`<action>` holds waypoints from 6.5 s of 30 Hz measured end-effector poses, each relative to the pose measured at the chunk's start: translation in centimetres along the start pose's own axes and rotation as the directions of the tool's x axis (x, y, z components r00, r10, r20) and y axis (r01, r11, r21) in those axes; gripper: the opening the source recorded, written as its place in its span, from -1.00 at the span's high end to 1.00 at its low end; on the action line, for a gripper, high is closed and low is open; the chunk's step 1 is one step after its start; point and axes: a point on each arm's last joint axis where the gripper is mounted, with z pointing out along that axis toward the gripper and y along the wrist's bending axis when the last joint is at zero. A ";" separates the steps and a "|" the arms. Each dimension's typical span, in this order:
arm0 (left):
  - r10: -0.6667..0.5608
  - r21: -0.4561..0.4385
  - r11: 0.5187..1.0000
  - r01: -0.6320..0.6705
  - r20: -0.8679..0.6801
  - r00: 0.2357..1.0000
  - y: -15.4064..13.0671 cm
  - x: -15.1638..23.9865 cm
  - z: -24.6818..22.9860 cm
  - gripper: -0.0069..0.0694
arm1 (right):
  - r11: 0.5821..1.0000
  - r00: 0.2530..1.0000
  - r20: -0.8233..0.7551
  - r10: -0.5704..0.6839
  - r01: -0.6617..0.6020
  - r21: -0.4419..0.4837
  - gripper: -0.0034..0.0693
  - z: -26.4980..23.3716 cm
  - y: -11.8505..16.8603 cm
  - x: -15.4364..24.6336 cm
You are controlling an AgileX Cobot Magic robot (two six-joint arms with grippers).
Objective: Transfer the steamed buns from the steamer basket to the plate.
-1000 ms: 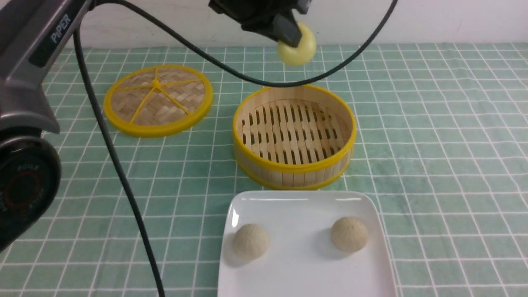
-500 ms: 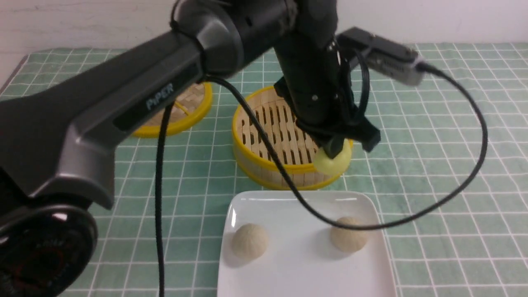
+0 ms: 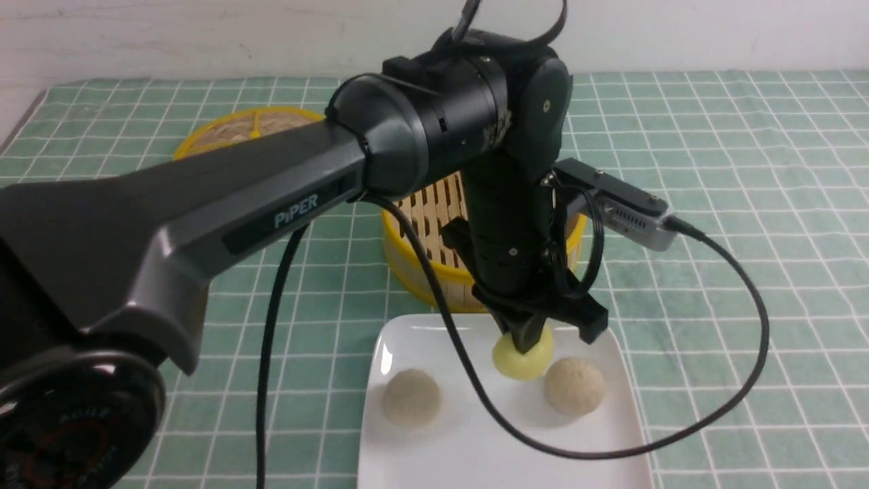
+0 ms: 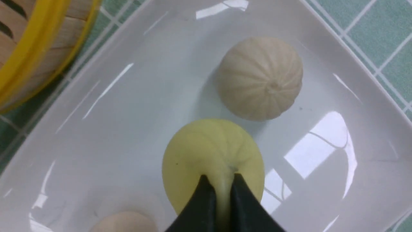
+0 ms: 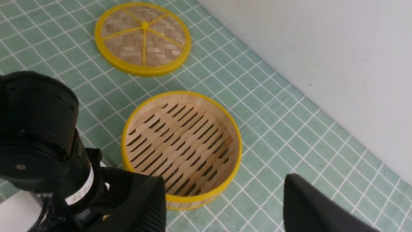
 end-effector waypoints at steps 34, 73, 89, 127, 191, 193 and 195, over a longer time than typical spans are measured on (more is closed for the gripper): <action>0.025 -0.109 0.994 -0.029 -0.038 0.999 1.3 -0.6 2.1 -0.72 | 1.000 1.000 -0.007 0.001 -0.001 -0.005 -0.43 0.0 0.0 0.1; 0.020 -0.316 0.729 0.607 0.896 0.443 0.7 20.1 -37.8 -0.46 | 0.972 0.945 0.326 0.026 -0.100 0.212 -0.43 -5.7 -0.6 -2.1; 0.243 -0.418 0.763 0.494 0.892 0.381 -1.2 30.6 -42.2 -0.39 | 0.957 0.888 0.457 -0.054 -0.084 0.277 -0.43 -18.9 4.0 1.3; 0.164 -0.470 0.785 0.405 0.787 0.595 -0.4 29.6 -34.3 -0.38 | 0.922 0.885 0.465 0.011 -0.189 0.339 -0.28 -2.2 9.8 28.4; 0.074 -0.355 0.833 0.424 0.831 0.551 -0.8 29.0 -33.9 -0.23 | 0.874 0.929 0.083 0.359 -0.367 0.318 0.23 0.9 10.8 35.0; 0.063 -0.337 0.848 0.409 0.830 0.554 -1.0 28.7 -33.7 -0.23 | 0.874 0.929 0.083 0.360 -0.367 0.319 0.23 0.9 10.8 35.0; 0.051 -0.325 0.859 0.396 0.824 0.564 -1.1 28.3 -33.4 -0.23 | 0.874 0.929 0.083 0.361 -0.368 0.318 0.23 0.9 10.8 35.0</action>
